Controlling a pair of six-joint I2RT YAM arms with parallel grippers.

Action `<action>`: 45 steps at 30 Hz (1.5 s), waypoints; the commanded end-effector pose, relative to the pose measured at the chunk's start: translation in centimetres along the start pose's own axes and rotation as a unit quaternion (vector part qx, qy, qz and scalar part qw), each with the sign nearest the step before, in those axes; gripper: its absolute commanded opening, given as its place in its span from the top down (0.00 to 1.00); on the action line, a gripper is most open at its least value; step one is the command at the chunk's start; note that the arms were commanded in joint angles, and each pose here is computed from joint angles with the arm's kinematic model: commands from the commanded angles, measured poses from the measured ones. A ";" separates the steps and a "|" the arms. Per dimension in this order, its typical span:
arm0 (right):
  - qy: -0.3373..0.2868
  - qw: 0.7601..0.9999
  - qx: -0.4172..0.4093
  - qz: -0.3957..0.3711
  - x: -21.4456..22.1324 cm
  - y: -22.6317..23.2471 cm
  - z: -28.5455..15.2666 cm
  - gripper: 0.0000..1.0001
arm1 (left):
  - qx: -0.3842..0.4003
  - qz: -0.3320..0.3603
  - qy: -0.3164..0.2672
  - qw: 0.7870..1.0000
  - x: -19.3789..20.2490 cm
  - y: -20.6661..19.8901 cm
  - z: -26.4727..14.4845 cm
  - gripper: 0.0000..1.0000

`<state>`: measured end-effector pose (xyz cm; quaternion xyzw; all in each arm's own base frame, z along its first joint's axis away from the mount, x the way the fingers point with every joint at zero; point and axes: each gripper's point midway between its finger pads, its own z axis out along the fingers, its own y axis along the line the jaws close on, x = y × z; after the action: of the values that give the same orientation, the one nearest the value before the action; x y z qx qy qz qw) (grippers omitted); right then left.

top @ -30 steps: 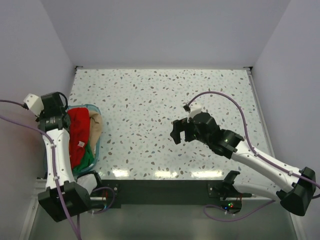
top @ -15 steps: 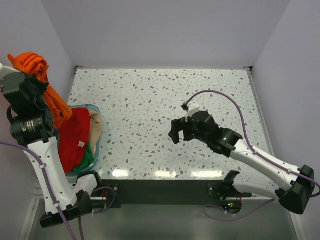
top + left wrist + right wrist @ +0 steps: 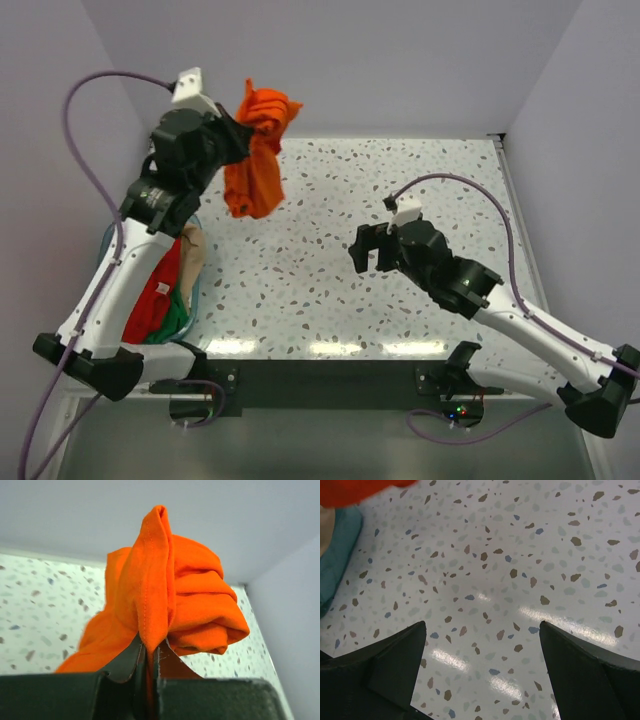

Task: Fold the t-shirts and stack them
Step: Move the tshirt to the center of the board, then flatten the tshirt out

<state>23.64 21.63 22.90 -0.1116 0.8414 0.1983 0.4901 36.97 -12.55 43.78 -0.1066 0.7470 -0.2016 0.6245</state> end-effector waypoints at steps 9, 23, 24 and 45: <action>-0.032 0.995 0.087 0.046 -0.9 -3.0 -0.6 0.01 | 0.056 -0.010 0.116 0.992 15.8 -3.9 4.1 0.43; 0.054 0.989 0.126 0.050 6.8 -4.3 3.6 0.08 | 0.012 -0.026 0.288 0.957 31.6 4.2 -1.1 0.45; 0.069 0.988 0.129 0.046 8.1 -4.5 4.1 0.10 | 0.017 -0.025 0.309 0.951 33.7 4.6 -2.1 0.45; 0.121 0.976 0.175 0.053 13.9 -5.8 9.9 0.18 | 0.108 0.005 0.399 0.911 43.4 -0.5 -4.7 0.44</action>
<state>24.83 20.33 4.26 -0.0378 0.9328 0.0461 0.3554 22.76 -27.81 4.51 0.0498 0.9218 -0.2779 0.2657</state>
